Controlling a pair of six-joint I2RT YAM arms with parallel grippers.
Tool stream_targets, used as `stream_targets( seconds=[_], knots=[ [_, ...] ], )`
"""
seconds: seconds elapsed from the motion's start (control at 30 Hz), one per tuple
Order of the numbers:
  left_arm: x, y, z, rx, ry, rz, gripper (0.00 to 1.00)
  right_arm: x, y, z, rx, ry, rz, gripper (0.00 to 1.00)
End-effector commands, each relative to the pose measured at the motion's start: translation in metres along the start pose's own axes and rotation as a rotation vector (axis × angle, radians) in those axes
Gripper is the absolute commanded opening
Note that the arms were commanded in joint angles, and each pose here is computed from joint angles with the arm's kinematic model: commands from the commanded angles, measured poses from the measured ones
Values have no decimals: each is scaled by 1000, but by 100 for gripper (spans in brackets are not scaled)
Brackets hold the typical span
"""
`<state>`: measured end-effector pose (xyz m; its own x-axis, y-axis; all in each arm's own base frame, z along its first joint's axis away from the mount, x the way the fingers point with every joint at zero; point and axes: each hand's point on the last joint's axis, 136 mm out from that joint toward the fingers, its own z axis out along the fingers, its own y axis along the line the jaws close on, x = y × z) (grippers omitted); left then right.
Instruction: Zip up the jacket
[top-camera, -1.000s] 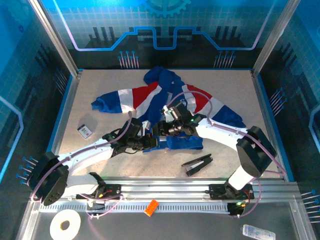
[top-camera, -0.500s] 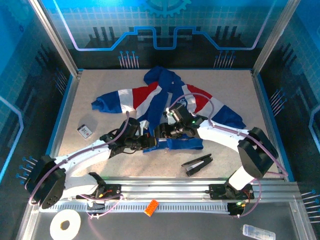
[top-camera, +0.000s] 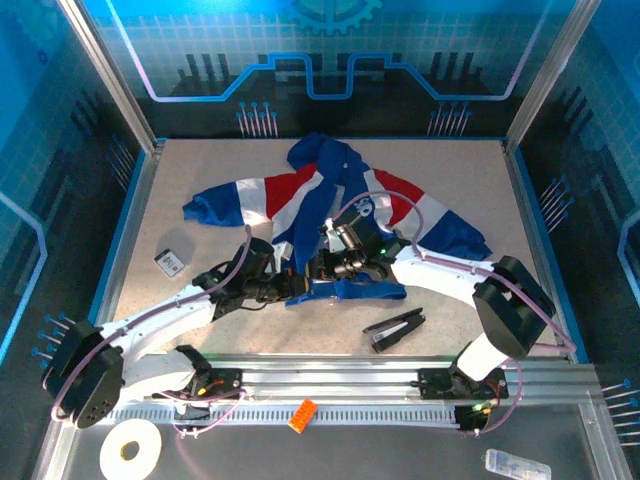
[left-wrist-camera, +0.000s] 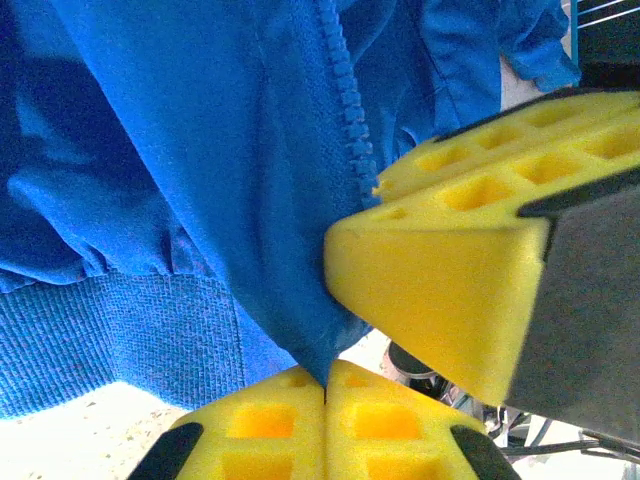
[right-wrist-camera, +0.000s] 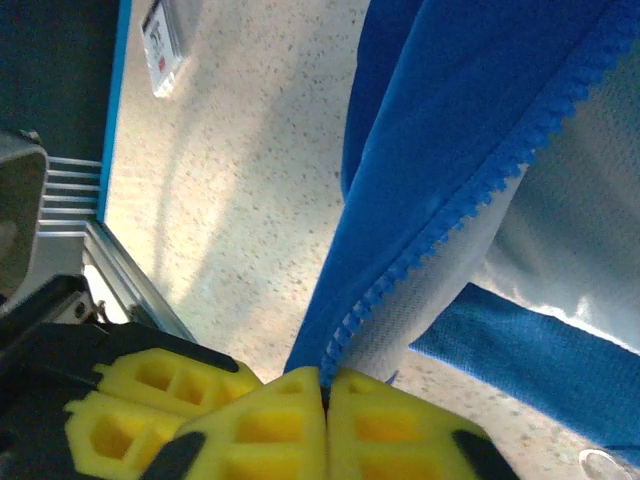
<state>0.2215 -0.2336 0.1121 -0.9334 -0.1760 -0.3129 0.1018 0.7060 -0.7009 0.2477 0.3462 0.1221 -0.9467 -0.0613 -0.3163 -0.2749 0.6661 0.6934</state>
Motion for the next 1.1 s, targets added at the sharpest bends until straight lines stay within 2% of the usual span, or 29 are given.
stream_targets(
  seconds=[0.0,0.2,0.23,0.3,0.37,0.47,0.73,1.07],
  knots=[
    [-4,1,-11,-12,-32,33,16,-6,16,-18,-19,-66,-62,0],
    [-15,-6,-31,0,-118,76,45,-9,21,-35,-12,-79,-90,0],
    [-17,-7,-35,2,-137,83,48,-8,22,-36,-16,-77,-86,0],
    [-18,-16,-41,53,-170,113,48,-9,23,-37,-27,-79,-81,0],
    [-15,-31,-44,159,-187,159,48,-8,25,-37,-43,-76,-75,0],
    [-12,-38,-45,231,-197,149,48,-10,26,-37,-85,-75,-40,0],
    [-2,-40,-25,268,-95,109,48,-13,20,-33,-120,-75,19,0],
    [-5,-48,-6,308,-63,84,33,-16,18,-32,-147,-78,56,0]
  ],
)
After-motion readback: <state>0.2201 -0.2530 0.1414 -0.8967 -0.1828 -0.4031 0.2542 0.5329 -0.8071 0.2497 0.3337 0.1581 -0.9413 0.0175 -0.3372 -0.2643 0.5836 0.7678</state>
